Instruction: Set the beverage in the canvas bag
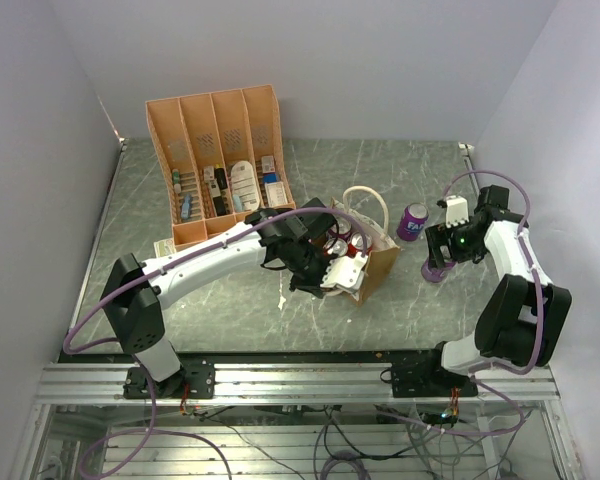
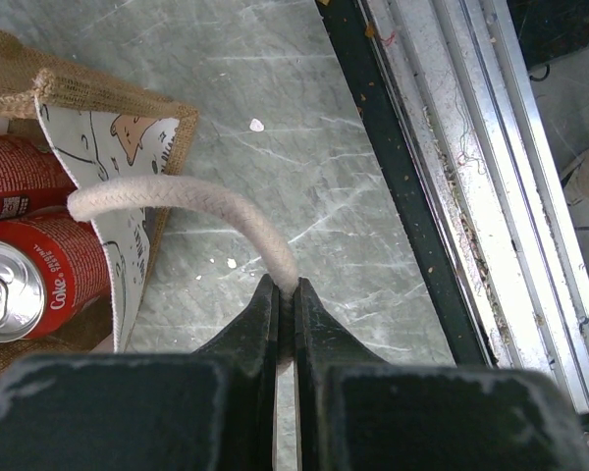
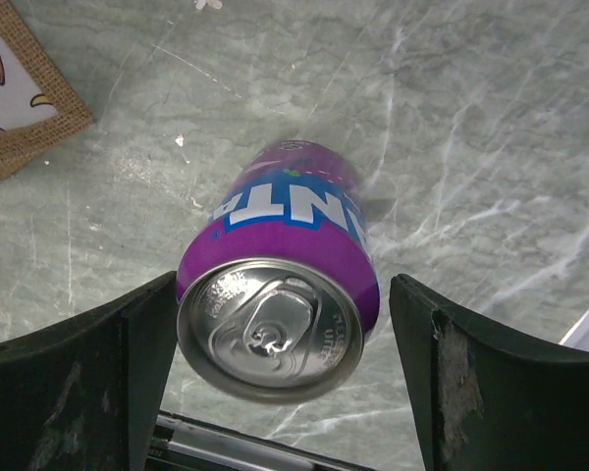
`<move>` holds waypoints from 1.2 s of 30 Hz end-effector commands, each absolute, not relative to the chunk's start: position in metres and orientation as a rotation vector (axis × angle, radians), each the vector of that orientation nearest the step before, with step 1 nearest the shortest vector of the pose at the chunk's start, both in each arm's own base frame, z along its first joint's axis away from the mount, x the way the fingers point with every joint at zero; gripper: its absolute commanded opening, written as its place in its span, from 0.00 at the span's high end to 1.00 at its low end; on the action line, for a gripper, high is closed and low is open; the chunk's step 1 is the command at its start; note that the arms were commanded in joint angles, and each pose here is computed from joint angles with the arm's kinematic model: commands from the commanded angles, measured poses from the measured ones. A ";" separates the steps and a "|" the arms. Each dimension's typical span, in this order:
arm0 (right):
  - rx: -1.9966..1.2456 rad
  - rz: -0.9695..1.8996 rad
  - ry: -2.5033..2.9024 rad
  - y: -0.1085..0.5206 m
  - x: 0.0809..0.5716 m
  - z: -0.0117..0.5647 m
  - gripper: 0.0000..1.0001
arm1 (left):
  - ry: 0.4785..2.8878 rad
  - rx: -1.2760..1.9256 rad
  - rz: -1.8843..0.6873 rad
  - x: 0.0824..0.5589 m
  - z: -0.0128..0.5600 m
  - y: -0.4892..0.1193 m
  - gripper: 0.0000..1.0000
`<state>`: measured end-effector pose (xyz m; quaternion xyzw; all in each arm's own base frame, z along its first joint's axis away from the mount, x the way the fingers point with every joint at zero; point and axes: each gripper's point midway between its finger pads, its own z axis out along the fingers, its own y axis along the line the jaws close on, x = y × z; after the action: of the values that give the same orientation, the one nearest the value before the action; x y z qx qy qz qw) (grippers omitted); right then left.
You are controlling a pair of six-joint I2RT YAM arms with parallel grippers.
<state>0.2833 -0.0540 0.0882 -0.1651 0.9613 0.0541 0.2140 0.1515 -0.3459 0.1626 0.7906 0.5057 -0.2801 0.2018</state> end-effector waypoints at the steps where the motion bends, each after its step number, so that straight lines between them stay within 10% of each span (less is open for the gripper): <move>1: -0.475 0.221 2.644 -0.052 0.289 0.085 0.19 | 1.392 2.211 -0.802 0.148 0.164 -0.354 0.93; 10: -0.483 0.238 2.607 -0.050 0.292 0.098 0.39 | 1.387 2.216 -0.794 0.147 0.164 -0.353 0.93; 19: -0.643 0.397 2.416 -0.014 0.284 0.170 0.78 | 1.379 2.217 -0.790 0.147 0.164 -0.353 0.93; 36: -1.162 0.559 1.944 0.131 0.267 0.271 0.91 | 1.282 2.269 -0.803 0.137 0.169 -0.343 0.92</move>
<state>0.2684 0.0976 0.2510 -0.4223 0.8077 0.2050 0.3568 0.1513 -0.3460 0.1591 0.8044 0.4885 -0.2713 0.2017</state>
